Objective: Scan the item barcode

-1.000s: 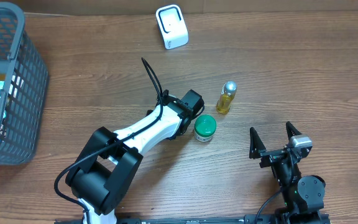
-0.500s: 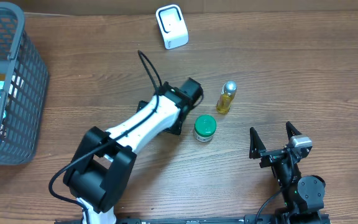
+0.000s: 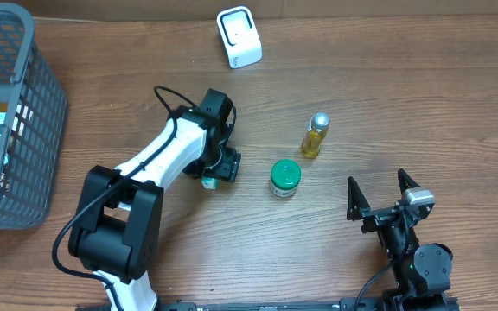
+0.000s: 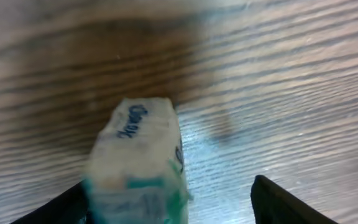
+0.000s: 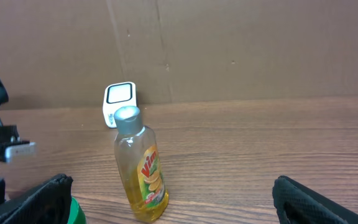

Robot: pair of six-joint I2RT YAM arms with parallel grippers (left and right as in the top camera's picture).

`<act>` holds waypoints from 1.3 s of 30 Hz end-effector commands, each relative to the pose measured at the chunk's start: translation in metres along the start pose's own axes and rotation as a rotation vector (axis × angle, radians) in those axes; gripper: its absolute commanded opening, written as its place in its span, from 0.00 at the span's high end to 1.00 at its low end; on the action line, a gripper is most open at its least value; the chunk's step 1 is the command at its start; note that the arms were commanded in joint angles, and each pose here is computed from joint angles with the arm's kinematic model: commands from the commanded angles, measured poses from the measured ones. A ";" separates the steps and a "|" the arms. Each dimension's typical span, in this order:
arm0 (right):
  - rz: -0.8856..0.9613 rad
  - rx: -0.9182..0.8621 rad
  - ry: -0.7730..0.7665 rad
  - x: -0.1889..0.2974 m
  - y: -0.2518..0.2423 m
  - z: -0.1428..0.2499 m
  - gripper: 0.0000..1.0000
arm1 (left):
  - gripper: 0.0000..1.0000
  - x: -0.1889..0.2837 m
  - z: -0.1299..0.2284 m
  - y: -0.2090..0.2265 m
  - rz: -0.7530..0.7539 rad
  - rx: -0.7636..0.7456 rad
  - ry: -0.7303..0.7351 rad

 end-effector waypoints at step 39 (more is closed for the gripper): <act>0.002 -0.008 -0.005 0.000 -0.001 0.002 0.00 | 0.76 -0.011 -0.009 -0.072 0.052 0.134 -0.109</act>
Point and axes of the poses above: each gripper's point midway between its finger pads, its own x axis back along the fingers, its own y axis along the line the jaws close on, z = x × y, the point moved 8 cm from there along x, back along the fingers, and after that the axes turned 10 degrees about -x, right-handed, at the moved point
